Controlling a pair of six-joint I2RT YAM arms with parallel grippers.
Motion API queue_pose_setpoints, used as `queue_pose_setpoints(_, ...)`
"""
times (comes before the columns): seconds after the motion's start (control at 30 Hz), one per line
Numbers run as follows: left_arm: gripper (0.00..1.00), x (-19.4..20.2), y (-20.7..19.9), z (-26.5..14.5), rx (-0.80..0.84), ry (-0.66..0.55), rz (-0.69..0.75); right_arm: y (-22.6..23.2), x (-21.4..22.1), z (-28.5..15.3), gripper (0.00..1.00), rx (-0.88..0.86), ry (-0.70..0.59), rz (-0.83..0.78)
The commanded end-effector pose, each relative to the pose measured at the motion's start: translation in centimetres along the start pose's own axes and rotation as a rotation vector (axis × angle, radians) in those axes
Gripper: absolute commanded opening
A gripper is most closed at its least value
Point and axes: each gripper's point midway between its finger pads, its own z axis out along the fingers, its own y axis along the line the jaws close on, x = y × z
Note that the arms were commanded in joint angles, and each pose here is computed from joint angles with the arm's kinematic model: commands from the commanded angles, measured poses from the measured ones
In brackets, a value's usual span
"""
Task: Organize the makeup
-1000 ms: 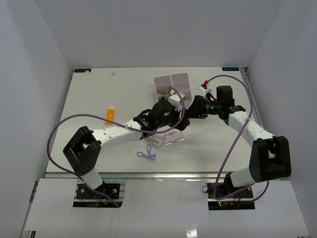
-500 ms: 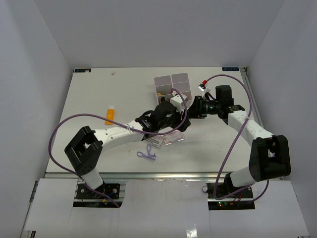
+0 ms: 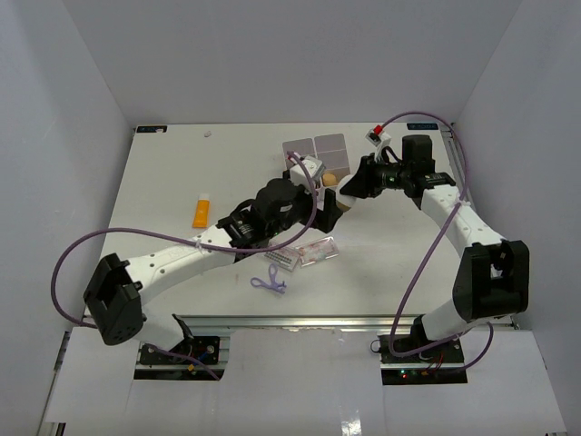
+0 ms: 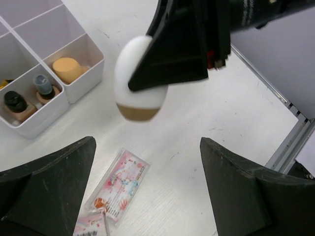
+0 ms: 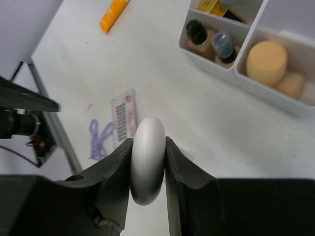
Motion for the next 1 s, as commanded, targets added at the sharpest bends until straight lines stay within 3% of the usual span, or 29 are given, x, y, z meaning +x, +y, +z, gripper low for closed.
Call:
queue_pose_setpoints(0.0,0.98,-0.9,2.4,-5.4,-0.074,0.004,0.011,-2.1,-5.7,0.1,0.12,0.080,-0.063,-0.262)
queue_pose_setpoints(0.2,0.98,1.7,5.2,-10.8,-0.131,0.022,-0.044,-4.9,-11.5,2.3,0.12,0.116,-0.078,-0.476)
queue_pose_setpoints(0.37,0.98,2.5,6.2,-15.5,-0.159,-0.040,-0.121,-7.9,-13.7,5.3,0.13,0.165,-0.020,-0.597)
queue_pose_setpoints(0.8,0.98,2.9,7.3,-18.4,-0.207,-0.076,-0.164,-12.2,-12.2,9.3,0.18,0.152,0.049,-0.678)
queue_pose_setpoints(0.87,0.98,3.0,7.3,-18.4,-0.207,-0.075,-0.166,-12.5,-11.4,9.9,0.23,0.143,0.070,-0.707)
queue_pose_setpoints(0.97,0.98,3.0,7.4,-18.4,-0.209,-0.079,-0.177,-12.9,-10.7,10.2,0.40,0.147,0.094,-0.739)
